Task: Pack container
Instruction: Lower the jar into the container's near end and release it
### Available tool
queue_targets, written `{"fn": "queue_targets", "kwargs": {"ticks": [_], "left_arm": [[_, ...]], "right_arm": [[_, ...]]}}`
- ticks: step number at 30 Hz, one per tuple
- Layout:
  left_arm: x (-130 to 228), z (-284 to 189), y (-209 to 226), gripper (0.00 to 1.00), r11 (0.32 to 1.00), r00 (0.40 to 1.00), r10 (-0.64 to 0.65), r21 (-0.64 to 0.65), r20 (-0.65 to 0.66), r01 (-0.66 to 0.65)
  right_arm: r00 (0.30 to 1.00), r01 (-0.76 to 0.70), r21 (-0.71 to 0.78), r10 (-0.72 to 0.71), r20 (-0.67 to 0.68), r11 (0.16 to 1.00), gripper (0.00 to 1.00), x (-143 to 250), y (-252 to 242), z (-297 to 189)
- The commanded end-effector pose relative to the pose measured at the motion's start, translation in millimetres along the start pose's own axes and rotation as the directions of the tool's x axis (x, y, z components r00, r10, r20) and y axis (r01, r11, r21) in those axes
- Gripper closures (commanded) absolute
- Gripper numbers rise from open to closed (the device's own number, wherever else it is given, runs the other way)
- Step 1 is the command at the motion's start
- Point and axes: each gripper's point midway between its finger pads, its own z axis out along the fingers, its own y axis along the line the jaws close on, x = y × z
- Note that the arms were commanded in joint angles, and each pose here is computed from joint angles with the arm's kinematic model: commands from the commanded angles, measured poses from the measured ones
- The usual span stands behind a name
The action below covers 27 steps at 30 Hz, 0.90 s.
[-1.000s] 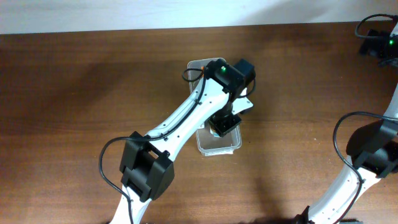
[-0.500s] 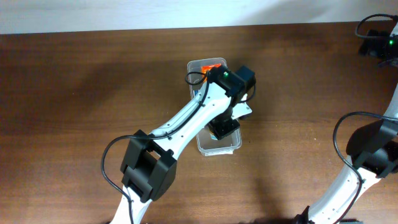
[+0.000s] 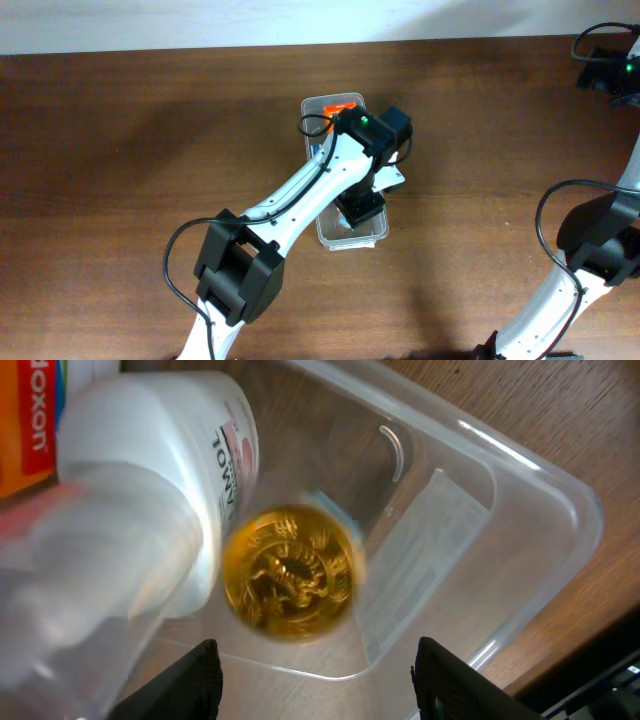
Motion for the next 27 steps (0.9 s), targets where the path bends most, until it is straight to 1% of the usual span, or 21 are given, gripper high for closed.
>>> {"fn": "queue_targets", "kwargs": {"ticks": [1,8,14,19,24,27], "left_arm": [[1,-7,1,0.38,1.000,1.000,0.019,-0.021,0.011,-0.019],[0,-7,7,0.38,1.000,1.000,0.004,-0.023,0.023,-0.004],[-5,-18,23,0.38,0.996,0.995,-0.072,-0.039,0.069,0.075],[-16,-44,41,0.38,0.991,0.981,-0.107,-0.058,0.161,0.118],[-27,-82,58,0.37,0.985,0.953,-0.125,-0.084,0.277,0.154],[-27,-105,75,0.36,0.962,0.925,-0.185,-0.129,0.333,0.239]], "right_arm": [[1.000,-0.004,0.004,0.004,0.019,1.000,0.01,-5,0,-3],[1.000,-0.004,0.004,0.004,0.019,1.000,0.02,-5,0,-3],[1.000,-0.004,0.004,0.004,0.019,1.000,0.02,-5,0,-3],[1.000,-0.004,0.004,0.004,0.019,1.000,0.02,-5,0,-3],[1.000,-0.004,0.004,0.004,0.019,1.000,0.02,-5,0,-3],[1.000,-0.004,0.004,0.004,0.019,1.000,0.02,-5,0,-3]]}}
